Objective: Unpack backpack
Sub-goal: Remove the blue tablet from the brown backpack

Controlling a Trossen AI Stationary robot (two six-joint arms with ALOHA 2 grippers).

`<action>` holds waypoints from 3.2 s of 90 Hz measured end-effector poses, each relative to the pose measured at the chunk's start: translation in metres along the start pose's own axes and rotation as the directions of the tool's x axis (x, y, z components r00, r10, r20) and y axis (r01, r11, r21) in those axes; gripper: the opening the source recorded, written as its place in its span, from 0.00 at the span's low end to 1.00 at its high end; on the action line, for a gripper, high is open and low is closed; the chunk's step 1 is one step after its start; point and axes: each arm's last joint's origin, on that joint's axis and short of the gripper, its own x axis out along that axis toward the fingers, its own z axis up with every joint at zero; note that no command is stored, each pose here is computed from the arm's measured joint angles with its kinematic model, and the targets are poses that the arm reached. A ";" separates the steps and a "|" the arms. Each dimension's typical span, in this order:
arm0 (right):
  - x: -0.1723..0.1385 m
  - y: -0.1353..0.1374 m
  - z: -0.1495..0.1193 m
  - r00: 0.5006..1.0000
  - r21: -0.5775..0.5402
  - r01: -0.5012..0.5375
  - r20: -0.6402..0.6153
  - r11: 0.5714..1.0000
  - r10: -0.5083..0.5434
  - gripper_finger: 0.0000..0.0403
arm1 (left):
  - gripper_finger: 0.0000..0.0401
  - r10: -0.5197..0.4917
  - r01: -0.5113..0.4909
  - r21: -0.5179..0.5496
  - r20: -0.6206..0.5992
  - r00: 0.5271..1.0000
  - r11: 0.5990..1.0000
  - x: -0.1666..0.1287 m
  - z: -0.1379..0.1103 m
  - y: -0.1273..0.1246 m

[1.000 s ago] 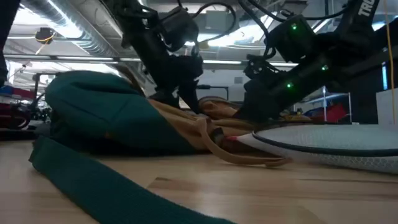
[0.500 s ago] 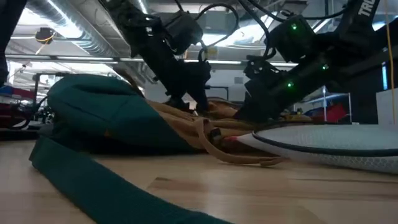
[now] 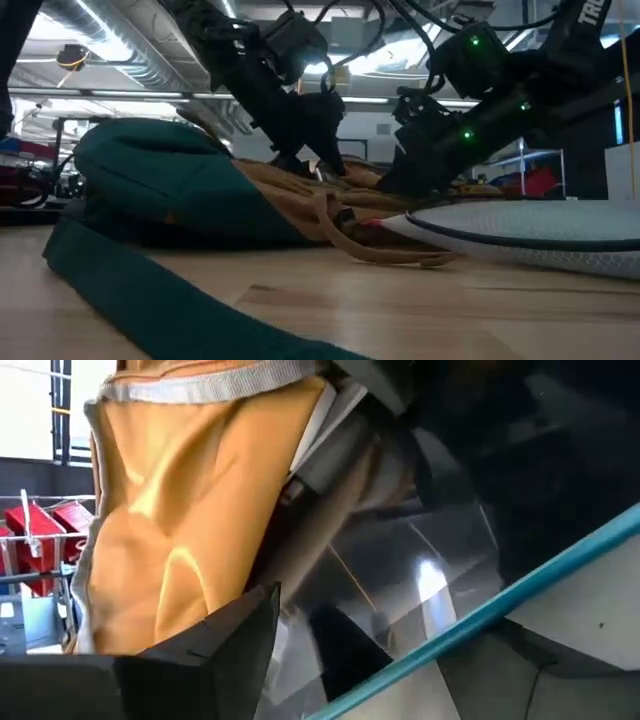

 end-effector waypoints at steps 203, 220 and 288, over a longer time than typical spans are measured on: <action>-0.188 0.101 0.030 0.886 -0.441 0.181 0.462 0.879 0.049 0.38 | 0.03 0.068 0.149 -0.311 0.591 0.803 0.939 -0.109 0.062 0.027; -0.195 0.102 0.027 0.878 -0.413 0.236 0.479 0.880 -0.010 0.38 | 0.04 0.037 0.190 -0.283 0.640 0.768 0.940 -0.080 0.073 0.012; -0.195 0.102 0.028 0.875 -0.403 0.250 0.483 0.880 -0.027 0.38 | 0.10 -0.010 0.263 -0.240 0.721 0.693 0.935 -0.023 0.085 -0.022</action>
